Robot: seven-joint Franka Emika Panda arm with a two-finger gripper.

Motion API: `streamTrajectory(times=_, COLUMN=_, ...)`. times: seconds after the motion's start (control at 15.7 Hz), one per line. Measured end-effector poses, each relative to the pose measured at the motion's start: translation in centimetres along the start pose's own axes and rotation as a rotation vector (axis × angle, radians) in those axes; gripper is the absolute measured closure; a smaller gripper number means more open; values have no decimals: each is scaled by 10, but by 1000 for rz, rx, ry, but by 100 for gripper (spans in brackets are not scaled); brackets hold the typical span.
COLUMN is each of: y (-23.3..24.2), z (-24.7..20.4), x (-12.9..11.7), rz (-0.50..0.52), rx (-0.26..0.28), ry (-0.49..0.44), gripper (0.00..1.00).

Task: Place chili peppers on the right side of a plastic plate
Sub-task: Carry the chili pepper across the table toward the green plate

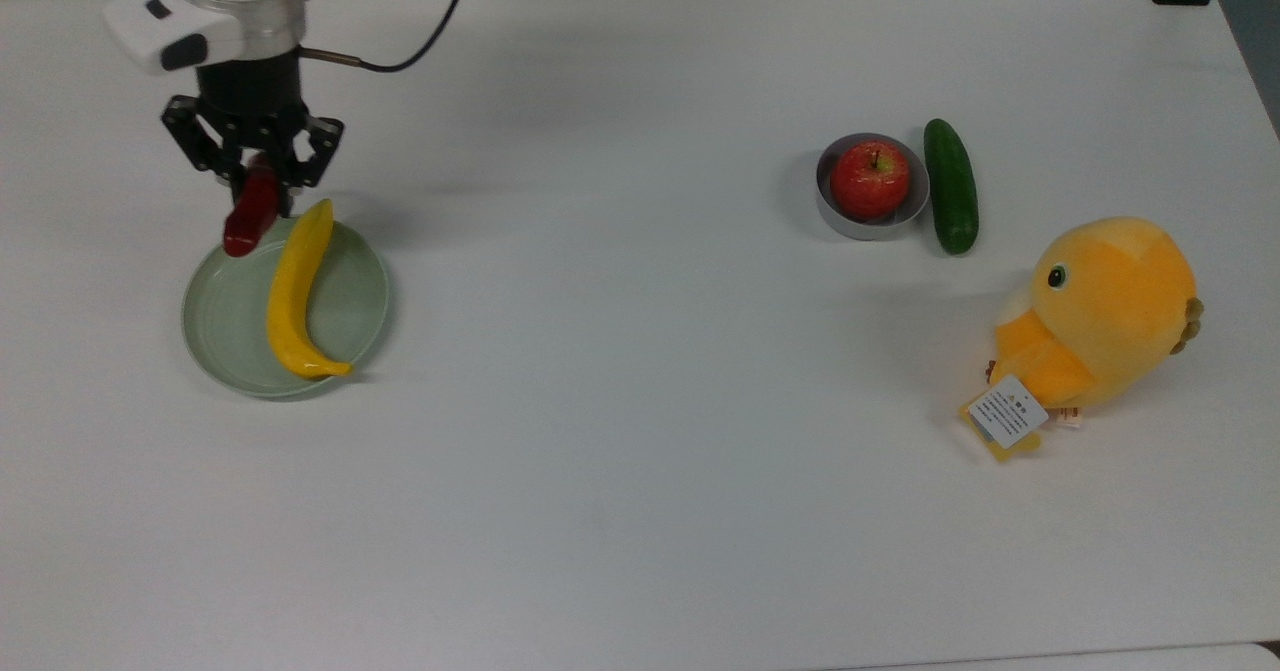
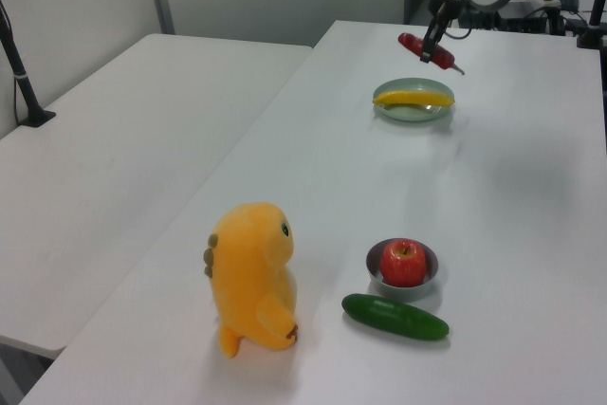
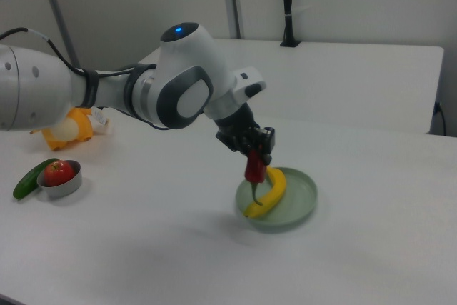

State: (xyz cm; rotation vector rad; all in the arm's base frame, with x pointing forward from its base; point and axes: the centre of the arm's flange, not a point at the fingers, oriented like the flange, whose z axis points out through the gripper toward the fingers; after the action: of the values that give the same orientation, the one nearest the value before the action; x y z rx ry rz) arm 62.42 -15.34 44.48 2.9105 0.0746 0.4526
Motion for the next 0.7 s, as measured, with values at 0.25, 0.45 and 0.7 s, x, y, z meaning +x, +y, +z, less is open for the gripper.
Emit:
streamTrajectory(times=0.25, y=52, z=20, x=-16, rz=7, rx=-40, ry=-40, gripper=63)
streamTrajectory(times=0.45, y=86, z=60, x=-30, rz=27, rx=-80, ry=-35, gripper=63)
streamTrajectory(times=0.7, y=101, z=76, x=-32, rz=45, rx=-96, ry=-36, gripper=63)
